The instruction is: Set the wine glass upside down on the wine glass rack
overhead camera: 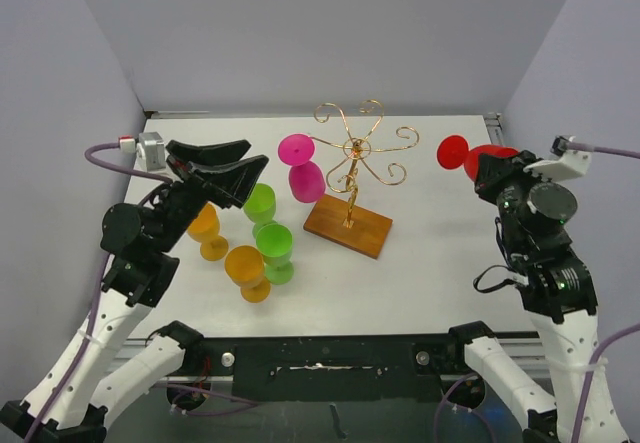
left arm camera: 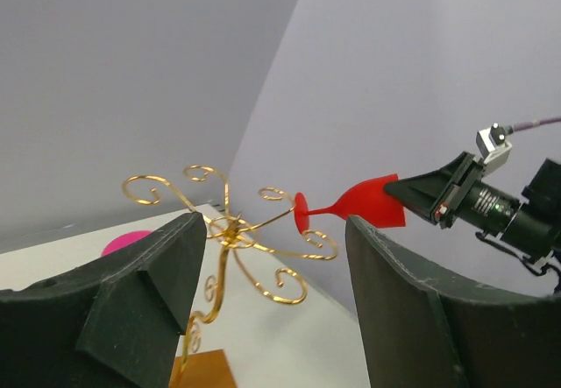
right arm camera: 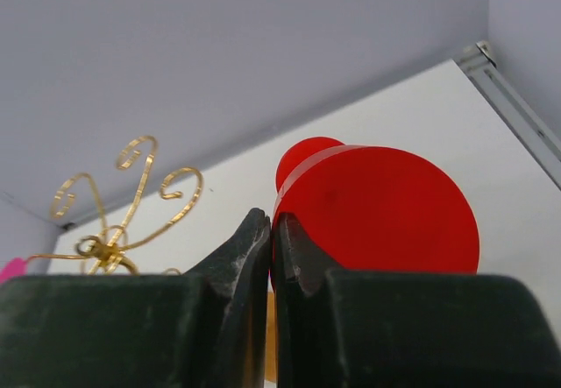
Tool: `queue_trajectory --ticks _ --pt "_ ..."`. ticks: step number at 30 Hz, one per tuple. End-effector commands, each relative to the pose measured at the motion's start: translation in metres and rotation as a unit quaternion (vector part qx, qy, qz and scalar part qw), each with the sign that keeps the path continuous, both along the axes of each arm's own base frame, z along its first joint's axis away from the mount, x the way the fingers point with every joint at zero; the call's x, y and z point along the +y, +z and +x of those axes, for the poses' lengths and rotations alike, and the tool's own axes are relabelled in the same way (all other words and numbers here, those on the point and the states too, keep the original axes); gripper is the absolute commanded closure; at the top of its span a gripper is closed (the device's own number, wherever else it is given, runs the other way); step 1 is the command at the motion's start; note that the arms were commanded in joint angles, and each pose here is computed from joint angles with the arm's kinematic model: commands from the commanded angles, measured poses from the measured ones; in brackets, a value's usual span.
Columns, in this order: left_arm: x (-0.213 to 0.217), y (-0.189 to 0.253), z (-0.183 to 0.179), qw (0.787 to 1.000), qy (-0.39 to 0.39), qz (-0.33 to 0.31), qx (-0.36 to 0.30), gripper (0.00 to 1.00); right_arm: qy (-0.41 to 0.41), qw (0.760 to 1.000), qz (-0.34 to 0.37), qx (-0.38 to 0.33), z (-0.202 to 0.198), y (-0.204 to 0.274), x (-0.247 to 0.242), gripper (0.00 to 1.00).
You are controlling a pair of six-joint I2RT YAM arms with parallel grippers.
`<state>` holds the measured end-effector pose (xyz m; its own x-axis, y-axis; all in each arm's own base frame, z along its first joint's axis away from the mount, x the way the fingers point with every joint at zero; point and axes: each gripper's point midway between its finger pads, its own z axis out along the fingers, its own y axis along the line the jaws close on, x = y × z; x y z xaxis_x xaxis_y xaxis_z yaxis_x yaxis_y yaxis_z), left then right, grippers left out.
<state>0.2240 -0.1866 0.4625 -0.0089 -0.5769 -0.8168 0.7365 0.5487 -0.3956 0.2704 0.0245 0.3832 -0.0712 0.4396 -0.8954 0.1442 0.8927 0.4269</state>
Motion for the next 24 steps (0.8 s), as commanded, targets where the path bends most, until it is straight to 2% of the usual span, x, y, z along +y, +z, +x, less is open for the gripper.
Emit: queue_trajectory --ticks 1,6,10,13,18,24 --pt "-0.014 0.066 -0.015 0.990 -0.091 -0.103 -0.025 0.36 0.043 0.984 0.043 -0.170 -0.024 0.092 0.011 1.00" --pt "-0.033 0.094 -0.001 0.977 -0.139 -0.164 0.007 0.37 0.105 0.947 0.064 -0.298 -0.056 0.142 0.026 1.00" --pt "-0.052 0.103 0.009 0.963 -0.165 -0.209 0.044 0.37 0.149 0.921 0.095 -0.347 -0.070 0.158 0.039 1.00" --pt "-0.070 0.102 0.018 0.952 -0.156 -0.250 0.089 0.42 0.179 0.905 0.117 -0.369 -0.078 0.163 0.048 1.00" --pt "-0.122 0.096 0.016 0.944 -0.147 -0.260 0.142 0.43 0.214 0.883 0.156 -0.387 -0.085 0.163 0.057 1.00" --pt "-0.164 0.096 0.018 0.932 -0.163 -0.282 0.160 0.44 0.253 0.862 0.180 -0.401 -0.093 0.163 0.068 1.00"
